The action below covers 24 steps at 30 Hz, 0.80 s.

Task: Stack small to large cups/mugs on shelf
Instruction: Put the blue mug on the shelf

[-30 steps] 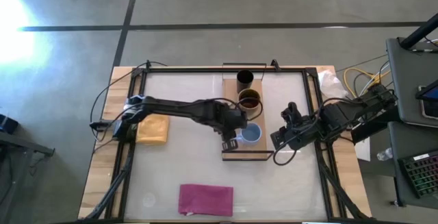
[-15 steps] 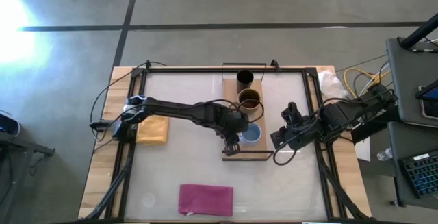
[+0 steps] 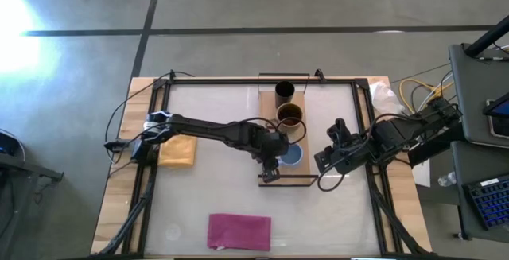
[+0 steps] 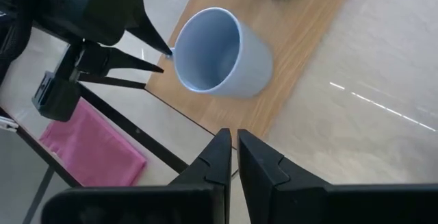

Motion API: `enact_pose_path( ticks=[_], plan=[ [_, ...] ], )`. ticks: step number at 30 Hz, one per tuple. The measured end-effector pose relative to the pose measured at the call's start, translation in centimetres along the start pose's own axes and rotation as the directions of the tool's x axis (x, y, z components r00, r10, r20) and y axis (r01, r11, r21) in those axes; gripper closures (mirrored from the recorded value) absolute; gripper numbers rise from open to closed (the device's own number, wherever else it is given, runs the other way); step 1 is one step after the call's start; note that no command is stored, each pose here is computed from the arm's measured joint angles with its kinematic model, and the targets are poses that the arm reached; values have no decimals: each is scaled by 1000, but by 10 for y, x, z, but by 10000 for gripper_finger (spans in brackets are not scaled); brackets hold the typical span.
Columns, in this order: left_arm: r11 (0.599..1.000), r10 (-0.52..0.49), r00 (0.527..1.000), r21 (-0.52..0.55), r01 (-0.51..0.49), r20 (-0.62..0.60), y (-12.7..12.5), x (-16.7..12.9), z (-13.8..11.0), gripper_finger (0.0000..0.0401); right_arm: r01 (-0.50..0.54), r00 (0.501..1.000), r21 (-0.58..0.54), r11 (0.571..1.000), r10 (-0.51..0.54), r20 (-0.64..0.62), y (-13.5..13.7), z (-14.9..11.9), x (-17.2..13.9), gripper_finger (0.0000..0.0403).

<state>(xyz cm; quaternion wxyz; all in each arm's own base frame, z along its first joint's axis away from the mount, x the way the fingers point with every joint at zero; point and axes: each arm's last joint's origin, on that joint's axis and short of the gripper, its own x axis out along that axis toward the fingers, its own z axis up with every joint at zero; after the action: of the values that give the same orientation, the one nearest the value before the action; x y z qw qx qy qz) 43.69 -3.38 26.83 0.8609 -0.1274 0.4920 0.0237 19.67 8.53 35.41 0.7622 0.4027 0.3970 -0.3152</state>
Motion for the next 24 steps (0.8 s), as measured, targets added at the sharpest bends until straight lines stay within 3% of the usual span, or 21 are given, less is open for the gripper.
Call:
enact_pose_path(
  ticks=[11,24],
  plan=[
    [992,125,990,-5,-125,63,3,-7,4,315,3,999,-2,1000,-3,-47,-1,-3,3,385],
    [989,148,987,-30,-146,67,3,-22,2,315,122,987,33,992,-117,-114,-18,-19,38,385]
  ],
)
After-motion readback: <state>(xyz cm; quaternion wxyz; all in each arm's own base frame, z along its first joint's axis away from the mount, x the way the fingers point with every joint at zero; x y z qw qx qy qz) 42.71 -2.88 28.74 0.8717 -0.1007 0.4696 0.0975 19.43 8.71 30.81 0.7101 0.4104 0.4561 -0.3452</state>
